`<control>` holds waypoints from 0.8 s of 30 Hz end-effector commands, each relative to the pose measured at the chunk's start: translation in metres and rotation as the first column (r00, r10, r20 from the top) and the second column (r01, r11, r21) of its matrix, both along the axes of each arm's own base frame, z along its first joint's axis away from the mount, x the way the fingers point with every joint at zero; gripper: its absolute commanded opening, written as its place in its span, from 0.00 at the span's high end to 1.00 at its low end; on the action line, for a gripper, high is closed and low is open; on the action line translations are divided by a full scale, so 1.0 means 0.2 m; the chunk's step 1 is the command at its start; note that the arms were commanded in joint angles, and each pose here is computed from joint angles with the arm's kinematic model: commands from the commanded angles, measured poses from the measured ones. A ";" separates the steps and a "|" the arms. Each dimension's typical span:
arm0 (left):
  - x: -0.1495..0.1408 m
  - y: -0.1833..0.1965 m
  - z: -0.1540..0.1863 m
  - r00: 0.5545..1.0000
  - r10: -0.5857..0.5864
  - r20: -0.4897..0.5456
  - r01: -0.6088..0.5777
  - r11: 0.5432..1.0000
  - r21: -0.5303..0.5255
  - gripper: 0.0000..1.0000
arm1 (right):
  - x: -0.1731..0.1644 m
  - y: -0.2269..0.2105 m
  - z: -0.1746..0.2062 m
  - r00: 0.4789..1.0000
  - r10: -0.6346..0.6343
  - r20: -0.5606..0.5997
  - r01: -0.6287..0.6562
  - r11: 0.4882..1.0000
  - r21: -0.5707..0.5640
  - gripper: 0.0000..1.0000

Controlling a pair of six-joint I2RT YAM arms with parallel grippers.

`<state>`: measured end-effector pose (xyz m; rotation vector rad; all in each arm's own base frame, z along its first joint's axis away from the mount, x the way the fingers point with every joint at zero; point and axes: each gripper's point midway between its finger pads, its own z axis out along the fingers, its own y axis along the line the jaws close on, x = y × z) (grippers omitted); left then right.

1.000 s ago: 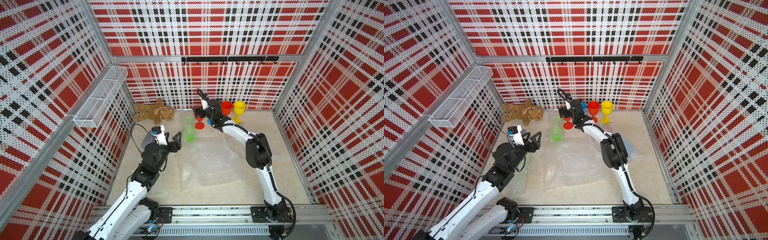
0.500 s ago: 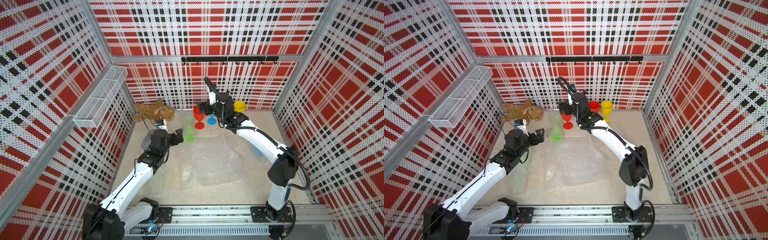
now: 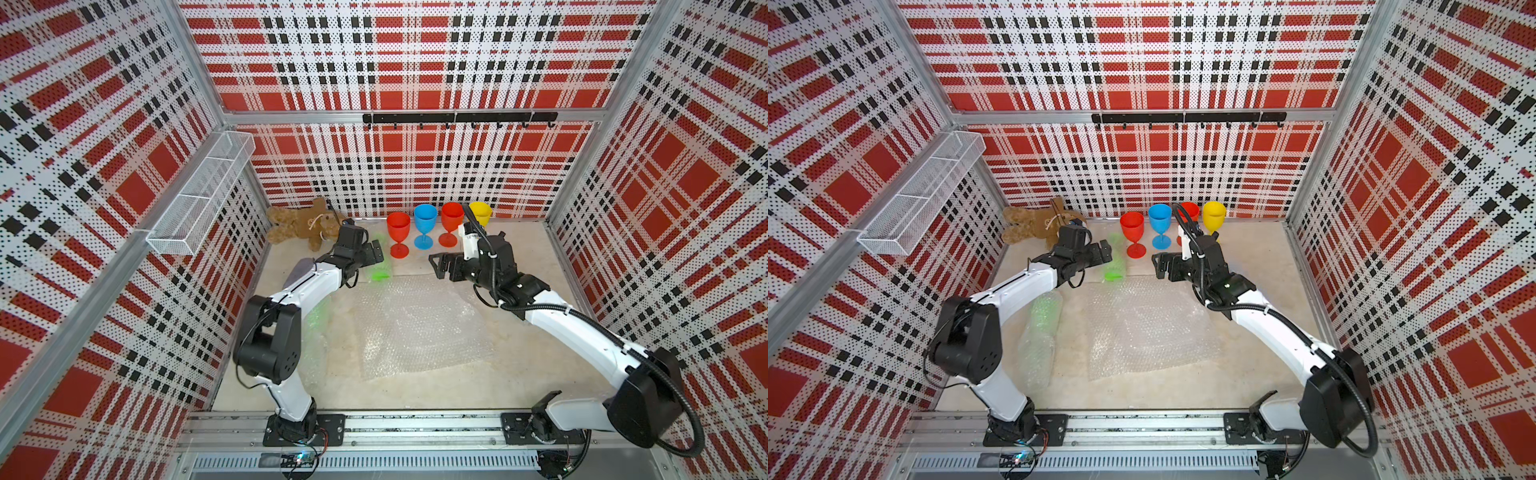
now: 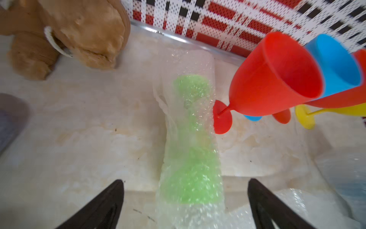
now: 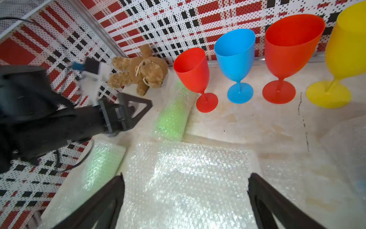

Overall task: Unpack wine glasses from bubble wrap
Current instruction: Pick up the bubble wrap from the center of the board.

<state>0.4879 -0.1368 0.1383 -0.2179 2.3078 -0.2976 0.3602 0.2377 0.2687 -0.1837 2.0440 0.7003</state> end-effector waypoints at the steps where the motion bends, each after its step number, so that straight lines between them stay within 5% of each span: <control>1: 0.06 0.00 -0.11 0.996 -0.035 -0.081 0.039 0.998 0.052 0.02 | -0.07 0.00 0.11 0.999 0.031 0.044 -0.033 0.998 0.060 0.00; 7: 0.17 -0.06 -0.17 0.989 -0.084 -0.124 0.092 0.994 0.064 0.02 | -0.11 -0.06 -0.03 1.000 0.011 0.009 -0.011 1.000 -0.006 0.00; 24: 0.19 -0.05 -0.48 0.965 -0.072 -0.253 0.087 0.995 0.049 0.04 | -0.11 -0.08 -0.07 1.000 -0.006 0.018 0.007 0.999 -0.034 0.00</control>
